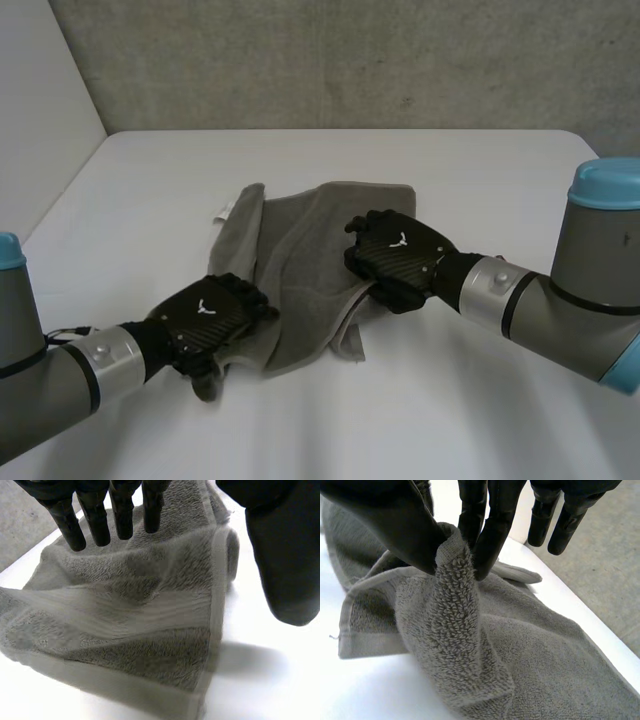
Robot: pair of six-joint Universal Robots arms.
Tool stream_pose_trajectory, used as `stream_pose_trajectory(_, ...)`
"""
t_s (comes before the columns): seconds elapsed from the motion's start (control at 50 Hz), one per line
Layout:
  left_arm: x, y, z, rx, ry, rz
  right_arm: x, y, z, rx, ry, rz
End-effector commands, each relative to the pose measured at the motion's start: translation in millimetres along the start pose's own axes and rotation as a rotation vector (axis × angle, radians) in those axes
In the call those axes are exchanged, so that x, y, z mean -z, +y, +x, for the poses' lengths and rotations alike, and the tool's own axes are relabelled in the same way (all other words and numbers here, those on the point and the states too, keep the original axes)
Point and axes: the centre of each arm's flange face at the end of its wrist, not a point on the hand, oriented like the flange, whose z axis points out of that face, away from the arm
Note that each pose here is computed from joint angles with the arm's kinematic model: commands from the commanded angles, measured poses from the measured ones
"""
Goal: Fold the towel.
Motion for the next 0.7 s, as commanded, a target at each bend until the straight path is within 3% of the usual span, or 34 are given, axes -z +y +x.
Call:
stream_pose_trajectory(0.02,0,0,11,0.066,0.03,-0.011,3,-5,7,-0.111,0.056,0.005)
stream_pose_trajectory(0.28,-1,-12,14,0.195,-0.065,0.016,15,-8,45,-0.277,0.267,0.064)
stream_pose_trajectory(0.5,-12,-21,20,0.163,-0.26,0.049,21,-5,53,-0.388,0.303,0.078)
stream_pose_trajectory(0.7,-18,-30,43,0.176,-0.237,0.091,20,-4,58,-0.441,0.343,0.102)
